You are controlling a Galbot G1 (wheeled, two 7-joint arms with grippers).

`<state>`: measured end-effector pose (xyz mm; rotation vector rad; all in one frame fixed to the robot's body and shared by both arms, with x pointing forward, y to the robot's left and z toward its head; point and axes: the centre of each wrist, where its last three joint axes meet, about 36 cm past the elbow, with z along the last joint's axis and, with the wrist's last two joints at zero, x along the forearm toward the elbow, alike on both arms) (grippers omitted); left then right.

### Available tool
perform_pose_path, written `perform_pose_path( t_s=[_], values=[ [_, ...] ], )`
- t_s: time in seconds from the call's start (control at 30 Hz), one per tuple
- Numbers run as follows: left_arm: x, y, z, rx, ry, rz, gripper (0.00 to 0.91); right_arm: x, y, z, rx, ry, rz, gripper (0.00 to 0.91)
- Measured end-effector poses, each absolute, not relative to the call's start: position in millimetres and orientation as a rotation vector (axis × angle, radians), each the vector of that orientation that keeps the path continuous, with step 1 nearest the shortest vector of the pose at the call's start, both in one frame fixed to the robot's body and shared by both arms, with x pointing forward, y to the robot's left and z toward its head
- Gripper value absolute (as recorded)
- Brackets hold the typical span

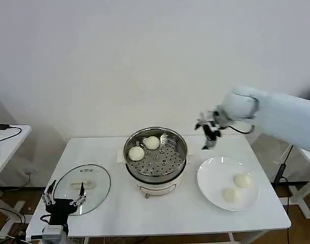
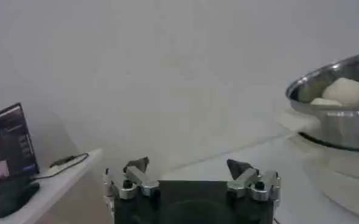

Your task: Take steamed baozi put them in steamer then cover it.

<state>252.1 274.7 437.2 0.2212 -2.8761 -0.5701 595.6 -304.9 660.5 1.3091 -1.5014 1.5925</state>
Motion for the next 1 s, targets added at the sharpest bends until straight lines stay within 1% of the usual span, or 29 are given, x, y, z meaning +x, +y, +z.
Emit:
perform_pose_path(
  t_s=[0.2, 0.43, 0.67, 1.0],
  values=[
    [249, 278, 435, 0.189, -2.866, -0.590, 0.907, 563, -361, 633, 1.303, -1.481, 1.568, 0.907],
    [244, 277, 434, 0.146, -2.857, -0.607, 0.907, 529, -398, 595, 1.305, -1.444, 1.527, 0.907],
    [241, 278, 436, 0.136, -2.854, -0.625, 0.907, 511, -413, 559, 1.316, -1.394, 1.485, 0.907],
    [236, 286, 443, 0.166, -2.848, -0.645, 0.907, 509, -409, 519, 1.339, -1.347, 1.454, 0.907]
  ],
)
